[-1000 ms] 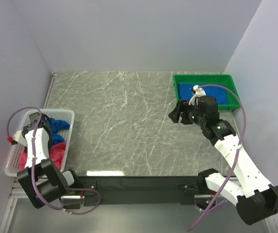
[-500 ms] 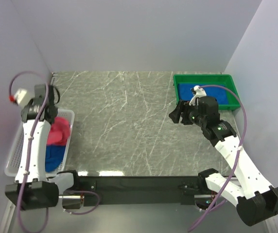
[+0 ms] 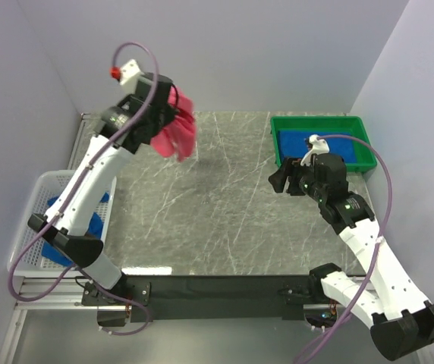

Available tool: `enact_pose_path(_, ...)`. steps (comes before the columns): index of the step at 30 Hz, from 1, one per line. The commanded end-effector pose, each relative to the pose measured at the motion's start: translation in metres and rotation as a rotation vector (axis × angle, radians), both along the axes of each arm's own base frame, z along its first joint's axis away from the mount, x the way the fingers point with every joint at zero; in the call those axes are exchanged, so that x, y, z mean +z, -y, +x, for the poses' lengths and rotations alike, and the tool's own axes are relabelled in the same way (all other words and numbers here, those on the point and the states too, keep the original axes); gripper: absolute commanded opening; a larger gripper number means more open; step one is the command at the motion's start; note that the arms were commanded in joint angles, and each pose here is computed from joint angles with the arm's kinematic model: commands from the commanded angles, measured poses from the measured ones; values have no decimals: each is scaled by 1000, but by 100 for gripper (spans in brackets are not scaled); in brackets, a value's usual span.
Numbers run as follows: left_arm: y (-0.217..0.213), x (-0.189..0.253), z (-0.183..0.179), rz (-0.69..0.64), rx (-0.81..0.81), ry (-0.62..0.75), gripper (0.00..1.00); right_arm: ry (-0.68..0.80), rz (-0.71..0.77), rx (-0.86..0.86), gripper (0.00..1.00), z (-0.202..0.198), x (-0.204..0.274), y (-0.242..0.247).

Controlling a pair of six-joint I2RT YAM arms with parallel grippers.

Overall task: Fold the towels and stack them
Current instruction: Move the towel to the center of the board, then flatten out the crumpled towel

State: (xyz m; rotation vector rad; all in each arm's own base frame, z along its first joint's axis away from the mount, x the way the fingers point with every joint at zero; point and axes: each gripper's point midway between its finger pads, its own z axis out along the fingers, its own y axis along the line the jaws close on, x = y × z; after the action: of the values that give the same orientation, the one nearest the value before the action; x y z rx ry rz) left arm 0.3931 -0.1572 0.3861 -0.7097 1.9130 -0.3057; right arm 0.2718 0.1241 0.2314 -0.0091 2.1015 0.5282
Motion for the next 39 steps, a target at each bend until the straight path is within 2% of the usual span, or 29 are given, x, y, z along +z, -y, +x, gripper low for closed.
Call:
enact_pose_path(1, 54, 31, -9, -161, -168, 144, 11, 68, 8, 0, 74, -1, 20, 1)
enact_pose_path(2, 55, 3, -19, -174, -172, 106, 16, 69, 11, 5, 74, -1, 20, 0)
enact_pose_path(4, 62, -24, -29, -202, -190, 97, 31, 64, 20, 35, 74, -4, 16, -5)
enact_pose_path(5, 56, -58, -37, -198, -172, 70, 38, 53, 20, 46, 74, -4, 12, -7)
enact_pose_path(6, 53, -78, -43, -192, -161, 45, 54, 39, 16, 58, 74, -4, 7, -9)
enact_pose_path(7, 48, -99, -48, -174, -147, 20, 62, 25, 19, 85, 74, -6, 2, -14)
enact_pose_path(8, 34, -139, -59, -130, -116, -35, 72, 2, 10, 96, 74, -5, -6, -16)
enact_pose_path(9, 27, -157, -65, -110, -96, -65, 86, -21, 1, 102, 74, -5, -16, -18)
enact_pose_path(11, 12, -203, -81, -45, -74, -144, 91, -68, -11, 120, 74, -2, -34, -27)
enact_pose_path(13, 7, -225, -92, -21, -79, -182, 90, -95, -25, 126, 74, 4, -45, -34)
enact_pose_path(17, 9, -262, -114, 29, -143, -229, 88, -222, -84, 134, 65, 17, -89, -50)
enact_pose_path(22, 39, -278, -112, -27, -226, -240, 86, -266, -121, 111, 58, 46, -108, -58)
enact_pose_path(27, 89, -278, -123, -19, -335, -258, 86, -342, -152, 47, 60, 60, -144, -57)
enact_pose_path(30, 117, -289, -146, 8, -402, -284, 84, -341, -139, 9, 62, 68, -153, -57)
enact_pose_path(39, 119, -352, -177, 192, -319, -473, 67, -359, -123, -64, 67, 85, -169, -59)
